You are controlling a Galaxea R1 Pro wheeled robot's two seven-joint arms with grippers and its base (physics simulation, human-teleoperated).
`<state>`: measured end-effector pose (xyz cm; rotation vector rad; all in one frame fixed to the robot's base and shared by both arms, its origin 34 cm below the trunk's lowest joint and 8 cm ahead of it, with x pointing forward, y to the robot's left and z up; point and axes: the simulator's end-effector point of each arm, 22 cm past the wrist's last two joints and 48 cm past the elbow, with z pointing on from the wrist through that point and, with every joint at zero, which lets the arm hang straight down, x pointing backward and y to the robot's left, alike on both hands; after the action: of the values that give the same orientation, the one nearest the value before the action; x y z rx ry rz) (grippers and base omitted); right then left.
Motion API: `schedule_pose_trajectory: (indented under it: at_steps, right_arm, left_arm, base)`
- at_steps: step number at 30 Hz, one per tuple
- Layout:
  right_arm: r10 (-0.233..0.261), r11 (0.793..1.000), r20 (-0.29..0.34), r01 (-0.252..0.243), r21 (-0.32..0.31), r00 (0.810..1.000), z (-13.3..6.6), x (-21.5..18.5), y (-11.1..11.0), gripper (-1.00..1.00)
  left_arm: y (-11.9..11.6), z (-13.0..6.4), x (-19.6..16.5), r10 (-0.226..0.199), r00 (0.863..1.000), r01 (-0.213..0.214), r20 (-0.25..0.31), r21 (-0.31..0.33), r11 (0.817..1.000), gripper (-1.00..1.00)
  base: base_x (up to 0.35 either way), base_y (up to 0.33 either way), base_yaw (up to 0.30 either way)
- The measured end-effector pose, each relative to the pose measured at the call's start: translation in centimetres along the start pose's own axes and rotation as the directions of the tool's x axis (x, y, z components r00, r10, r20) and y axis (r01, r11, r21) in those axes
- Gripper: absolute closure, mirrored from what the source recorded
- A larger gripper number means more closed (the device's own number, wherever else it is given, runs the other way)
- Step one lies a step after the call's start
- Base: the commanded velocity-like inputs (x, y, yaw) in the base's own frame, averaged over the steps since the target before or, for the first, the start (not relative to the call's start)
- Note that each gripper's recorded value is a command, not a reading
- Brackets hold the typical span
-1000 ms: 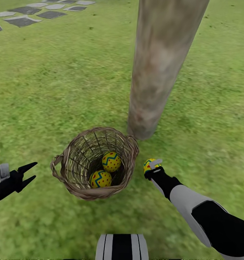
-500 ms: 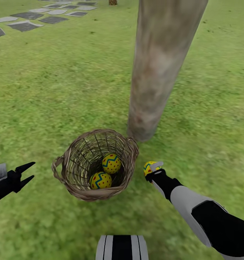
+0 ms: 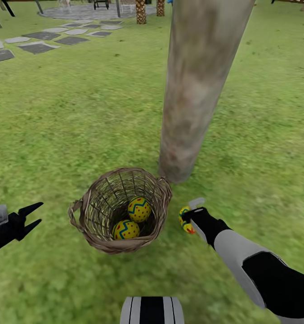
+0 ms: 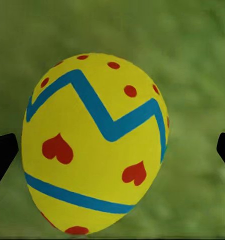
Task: Take the three Easter eggs out of the wicker basket on the lawn in the garden, then place them on the lawn next to a single tree (choose any tree) so that all three eggs are next to the same tree and none are left in the basket.
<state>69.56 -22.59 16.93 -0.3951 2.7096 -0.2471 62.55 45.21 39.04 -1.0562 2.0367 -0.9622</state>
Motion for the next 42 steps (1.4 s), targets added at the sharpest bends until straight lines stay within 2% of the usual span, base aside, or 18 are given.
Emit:
schedule_pose_trajectory:
  at_steps: [3,6,9,14,20,26,28,30,31,32,33,35,36,37,39,40,41,42]
  right_arm:
    - [-0.003,1.000,-0.021,0.003,-0.002,1.000,0.0,0.6,-0.7,-1.00]
    - [-0.031,0.999,0.010,0.031,0.011,0.999,-0.7,-0.7,-0.3,-1.00]
    - [-0.030,0.999,0.036,0.029,0.029,0.999,-1.3,-1.8,-0.6,-1.00]
    - [-0.027,0.997,0.057,0.023,0.070,0.998,-2.3,-2.9,-2.2,-1.00]
    - [-0.009,0.991,0.068,0.000,0.136,0.998,-3.3,-3.3,-5.6,-1.00]
    - [0.041,0.988,0.017,-0.043,0.151,0.999,-4.3,-2.7,-7.7,-1.00]
    - [0.085,0.984,0.006,-0.085,0.156,0.996,-4.6,-2.0,-10.0,-1.00]
    - [0.140,0.984,0.016,-0.140,0.109,0.990,-4.8,-2.1,-11.5,-1.00]
    - [0.172,0.983,0.021,-0.173,0.067,0.985,-5.0,-2.3,-12.2,-1.00]
    - [0.219,0.976,0.018,-0.219,-0.006,0.975,-5.4,-2.5,-13.0,-1.00]
    - [0.248,0.967,0.011,-0.247,-0.065,0.969,-5.9,-2.6,-13.5,-1.00]
    - [0.296,0.930,0.003,-0.287,-0.231,0.955,-7.6,-3.6,-13.6,-1.00]
    - [0.311,0.898,0.006,-0.292,-0.330,0.950,-8.8,-4.2,-13.5,-1.00]
    - [0.320,0.873,0.009,-0.291,-0.392,0.948,-9.8,-4.5,-13.4,-1.00]
    - [0.339,0.801,0.017,-0.279,-0.530,0.941,-12.4,-5.3,-13.3,-1.00]
    - [0.347,0.776,0.021,-0.275,-0.567,0.938,-13.3,-5.6,-13.2,-1.00]
    - [0.359,0.738,0.018,-0.272,-0.617,0.933,-14.5,-5.9,-13.0,-1.00]
    - [0.377,0.680,0.005,-0.273,-0.680,0.926,-16.1,-6.2,-12.7,-1.00]
  left_arm:
    - [0.3,-0.2,0.1,-0.010,1.000,0.010,0.000,-0.004,1.000,-1.00]
    - [0.4,-0.5,0.0,-0.014,1.000,0.014,0.000,-0.009,1.000,-1.00]
    - [0.4,-1.0,-0.6,-0.009,1.000,0.009,0.001,-0.014,1.000,-1.00]
    - [0.1,-1.5,-1.0,-0.014,1.000,0.014,0.004,-0.011,1.000,-1.00]
    - [-1.1,-2.1,-1.4,-0.005,1.000,0.005,0.012,0.006,1.000,-1.00]
    - [-2.3,-2.6,-1.7,0.002,1.000,-0.003,0.021,0.027,1.000,-1.00]
    - [-2.7,-2.8,-1.8,0.005,1.000,-0.005,0.024,0.034,0.999,-1.00]
    - [-3.1,-3.0,-2.0,0.007,1.000,-0.008,0.028,0.042,0.999,-1.00]
    - [-3.3,-3.2,-2.0,0.008,1.000,-0.010,0.030,0.046,0.999,-1.00]
    - [-3.6,-3.3,-2.1,0.009,0.999,-0.011,0.032,0.050,0.999,-1.00]
    - [-3.8,-3.4,-2.2,0.010,0.999,-0.012,0.034,0.054,0.998,-1.00]
    - [-4.2,-3.6,-2.3,0.013,0.999,-0.015,0.038,0.061,0.998,-1.00]
    - [-4.4,-3.7,-2.3,0.014,0.999,-0.016,0.040,0.065,0.998,-1.00]
    - [-4.6,-3.8,-2.4,0.015,0.999,-0.017,0.041,0.069,0.997,-1.00]
    - [-5.0,-4.0,-2.5,0.016,0.999,-0.020,0.044,0.076,0.997,-1.00]
    - [-5.2,-4.1,-2.5,0.017,0.999,-0.021,0.046,0.080,0.997,-1.00]
    - [-5.4,-4.2,-2.6,0.018,0.999,-0.022,0.047,0.083,0.996,-1.00]
    - [-5.6,-4.3,-2.6,0.019,0.999,-0.024,0.049,0.087,0.996,-1.00]
  base:
    - [0.000,0.000,0.000]
    - [0.000,0.000,0.000]
    - [0.000,0.000,0.000]
    - [-0.190,0.000,0.000]
    - [-0.333,0.000,0.000]
    - [-0.342,0.000,0.000]
    - [-0.193,0.000,0.000]
    - [-0.079,0.000,0.000]
    - [-0.032,0.000,0.000]
    - [-0.020,0.000,0.000]
    - [-0.010,0.000,0.000]
    - [-0.005,0.000,0.000]
    - [-0.002,0.000,0.000]
    - [-0.001,0.000,0.000]
    - [0.000,0.000,0.000]
    - [0.000,0.000,0.000]
    - [0.000,0.000,0.000]
    - [0.000,0.000,0.000]
